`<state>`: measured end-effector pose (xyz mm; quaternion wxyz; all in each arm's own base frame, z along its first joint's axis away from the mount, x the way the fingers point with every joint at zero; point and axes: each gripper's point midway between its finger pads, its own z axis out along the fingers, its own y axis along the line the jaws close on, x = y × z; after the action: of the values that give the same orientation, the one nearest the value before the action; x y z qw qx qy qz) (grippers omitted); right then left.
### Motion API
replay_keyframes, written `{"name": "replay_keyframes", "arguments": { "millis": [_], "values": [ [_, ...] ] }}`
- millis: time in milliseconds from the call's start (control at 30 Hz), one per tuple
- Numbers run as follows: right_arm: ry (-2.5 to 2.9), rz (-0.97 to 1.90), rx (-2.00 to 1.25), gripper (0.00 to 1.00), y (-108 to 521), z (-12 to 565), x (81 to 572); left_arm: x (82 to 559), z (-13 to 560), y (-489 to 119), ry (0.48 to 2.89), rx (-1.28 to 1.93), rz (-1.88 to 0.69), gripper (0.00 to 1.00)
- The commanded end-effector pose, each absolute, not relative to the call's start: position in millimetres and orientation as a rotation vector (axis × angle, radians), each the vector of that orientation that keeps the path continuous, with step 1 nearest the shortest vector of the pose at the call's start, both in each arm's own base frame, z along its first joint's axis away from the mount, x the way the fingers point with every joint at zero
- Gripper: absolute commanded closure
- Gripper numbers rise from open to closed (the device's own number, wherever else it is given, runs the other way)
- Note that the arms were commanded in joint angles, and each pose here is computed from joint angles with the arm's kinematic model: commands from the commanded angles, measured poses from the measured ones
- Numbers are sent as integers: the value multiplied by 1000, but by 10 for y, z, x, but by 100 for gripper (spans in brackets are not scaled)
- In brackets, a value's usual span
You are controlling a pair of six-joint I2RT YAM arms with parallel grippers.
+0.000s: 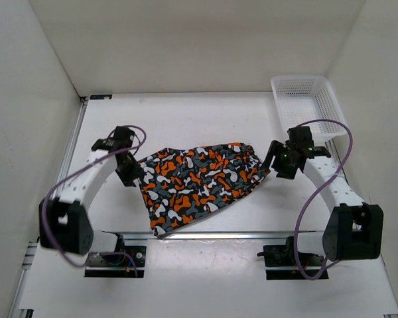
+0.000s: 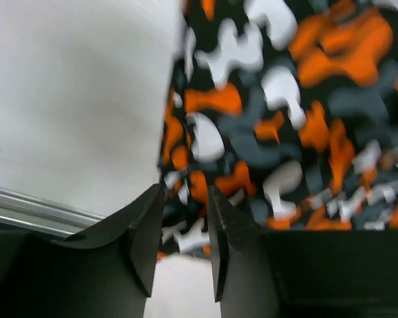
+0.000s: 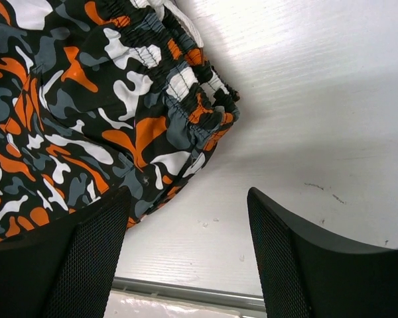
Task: Fold and stack the shorts
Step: Fold the shorts
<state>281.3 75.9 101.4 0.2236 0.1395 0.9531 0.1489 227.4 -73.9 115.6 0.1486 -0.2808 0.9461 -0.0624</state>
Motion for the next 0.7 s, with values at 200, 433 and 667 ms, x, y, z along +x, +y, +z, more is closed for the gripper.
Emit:
{"name": "replay_keyframes", "arguments": {
  "millis": [200, 433, 667],
  "values": [
    [2587, 412, 365, 26, 741, 1185, 2812, 3273, 759, -463, 2763, -773, 2, 29],
    [2578, 434, 367, 26, 747, 1248, 2835, 3350, 518, -436, 2832, -770, 17, 28],
    [2578, 434, 367, 26, 747, 1248, 2835, 3194, 365, -420, 2863, -776, 35, 39]
  ]
}}
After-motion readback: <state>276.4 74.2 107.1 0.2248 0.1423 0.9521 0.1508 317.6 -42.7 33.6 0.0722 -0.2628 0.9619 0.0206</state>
